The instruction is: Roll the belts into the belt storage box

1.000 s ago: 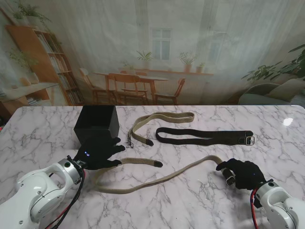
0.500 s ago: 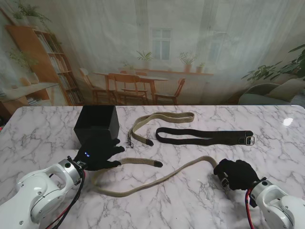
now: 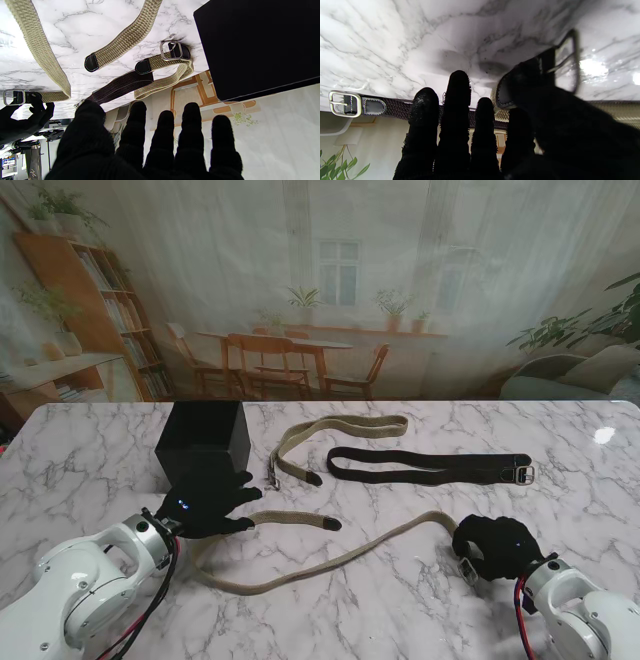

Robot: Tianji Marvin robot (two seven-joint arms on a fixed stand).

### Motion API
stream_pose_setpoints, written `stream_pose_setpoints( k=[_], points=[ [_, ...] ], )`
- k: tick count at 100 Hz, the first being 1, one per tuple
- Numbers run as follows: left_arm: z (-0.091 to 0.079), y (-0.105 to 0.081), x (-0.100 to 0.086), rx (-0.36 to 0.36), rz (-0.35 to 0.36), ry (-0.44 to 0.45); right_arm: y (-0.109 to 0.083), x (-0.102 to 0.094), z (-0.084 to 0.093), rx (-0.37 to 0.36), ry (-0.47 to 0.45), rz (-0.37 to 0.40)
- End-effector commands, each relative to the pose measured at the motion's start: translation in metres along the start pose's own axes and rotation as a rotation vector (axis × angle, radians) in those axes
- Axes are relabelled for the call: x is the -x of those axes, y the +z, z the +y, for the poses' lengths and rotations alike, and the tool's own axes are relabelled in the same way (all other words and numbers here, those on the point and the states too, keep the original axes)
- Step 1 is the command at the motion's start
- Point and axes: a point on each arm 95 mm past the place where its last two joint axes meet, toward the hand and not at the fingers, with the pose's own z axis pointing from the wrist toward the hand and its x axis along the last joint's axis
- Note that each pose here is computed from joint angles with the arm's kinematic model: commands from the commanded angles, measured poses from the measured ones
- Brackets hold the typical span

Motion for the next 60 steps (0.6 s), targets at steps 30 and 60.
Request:
stream_pose_setpoints(
  k=[30, 60],
  points=[
    [0.0046, 0.001, -0.0015, 0.018, 0.007, -0.004, 0.003, -0.0054, -0.0052, 0.033, 0.009, 0.02],
    [0.0054, 0.002, -0.0016, 0.021, 0.01, -0.005, 0.0076, -0.0071, -0.0095, 0.08, 0.096, 0.015]
  ],
)
